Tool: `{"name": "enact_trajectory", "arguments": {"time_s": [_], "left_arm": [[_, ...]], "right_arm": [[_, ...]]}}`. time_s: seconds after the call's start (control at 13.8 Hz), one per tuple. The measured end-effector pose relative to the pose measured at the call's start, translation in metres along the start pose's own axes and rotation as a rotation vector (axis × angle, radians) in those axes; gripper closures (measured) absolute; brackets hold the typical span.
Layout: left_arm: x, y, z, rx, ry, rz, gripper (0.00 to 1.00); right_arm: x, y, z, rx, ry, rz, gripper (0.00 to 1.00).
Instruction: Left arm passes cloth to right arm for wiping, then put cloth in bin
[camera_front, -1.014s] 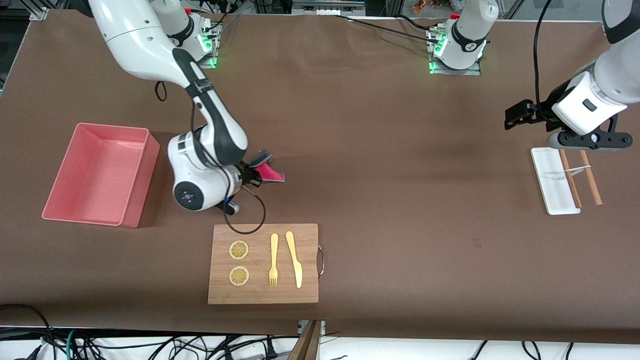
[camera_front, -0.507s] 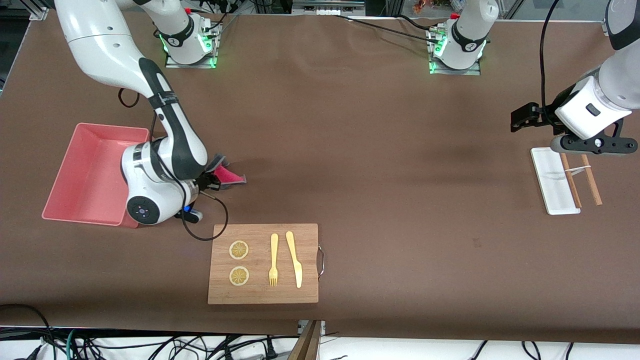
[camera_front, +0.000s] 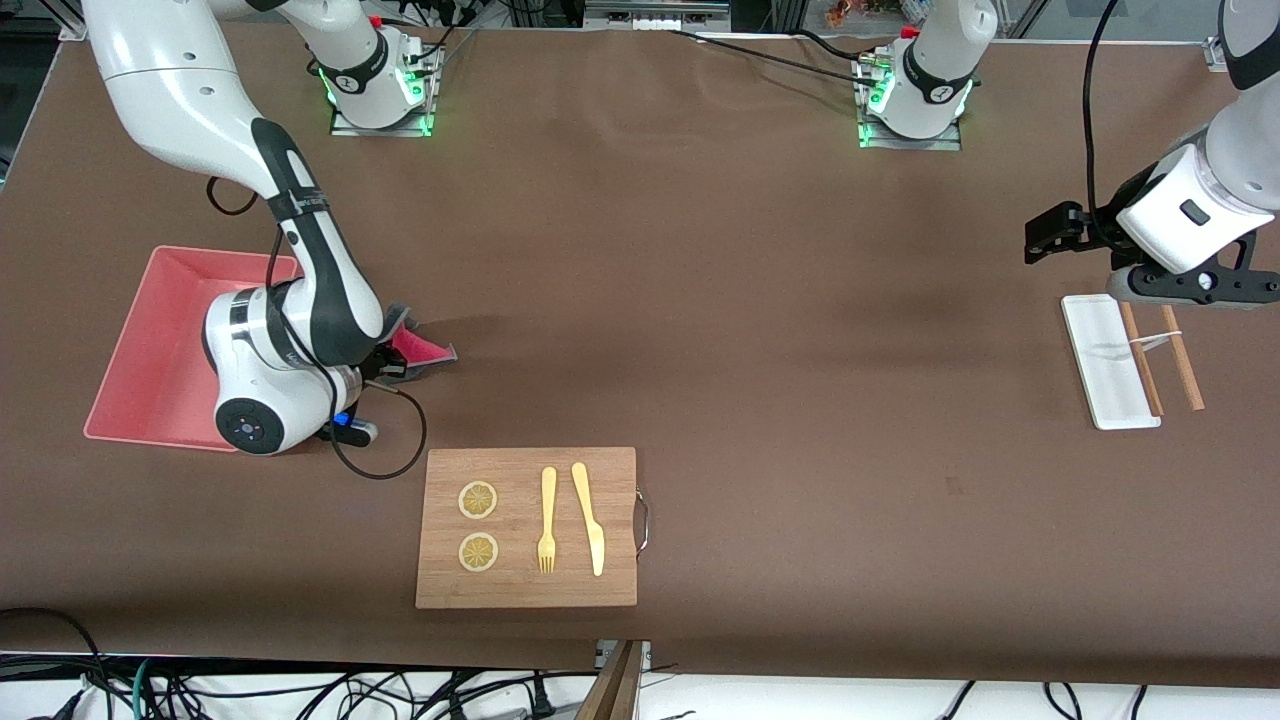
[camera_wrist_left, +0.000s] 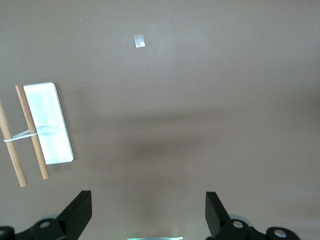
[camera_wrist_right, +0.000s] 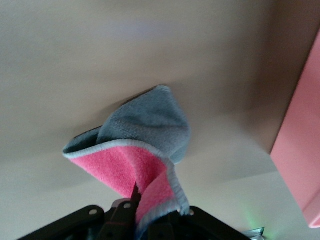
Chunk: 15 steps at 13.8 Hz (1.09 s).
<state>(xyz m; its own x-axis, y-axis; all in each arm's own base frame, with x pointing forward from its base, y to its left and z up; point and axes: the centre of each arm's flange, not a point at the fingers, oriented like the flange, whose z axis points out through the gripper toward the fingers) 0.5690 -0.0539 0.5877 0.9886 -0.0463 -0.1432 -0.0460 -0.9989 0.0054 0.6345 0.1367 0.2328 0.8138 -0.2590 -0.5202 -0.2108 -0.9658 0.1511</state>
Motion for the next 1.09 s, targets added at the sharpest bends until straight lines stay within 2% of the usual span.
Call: {"name": "enact_trajectory", "arguments": {"time_s": [0.22,1.09], "left_arm": [[0.000,0.000,-0.001,0.000,0.001,0.001,0.00],[0.006,0.002,-0.002,-0.001,0.007,0.002,0.00]], "right_arm": [[-0.019,-0.046,0.008,0.010,-0.001,0.049,0.95],[-0.118,-0.221,0.029,0.219,0.037,0.275,0.95]]}}
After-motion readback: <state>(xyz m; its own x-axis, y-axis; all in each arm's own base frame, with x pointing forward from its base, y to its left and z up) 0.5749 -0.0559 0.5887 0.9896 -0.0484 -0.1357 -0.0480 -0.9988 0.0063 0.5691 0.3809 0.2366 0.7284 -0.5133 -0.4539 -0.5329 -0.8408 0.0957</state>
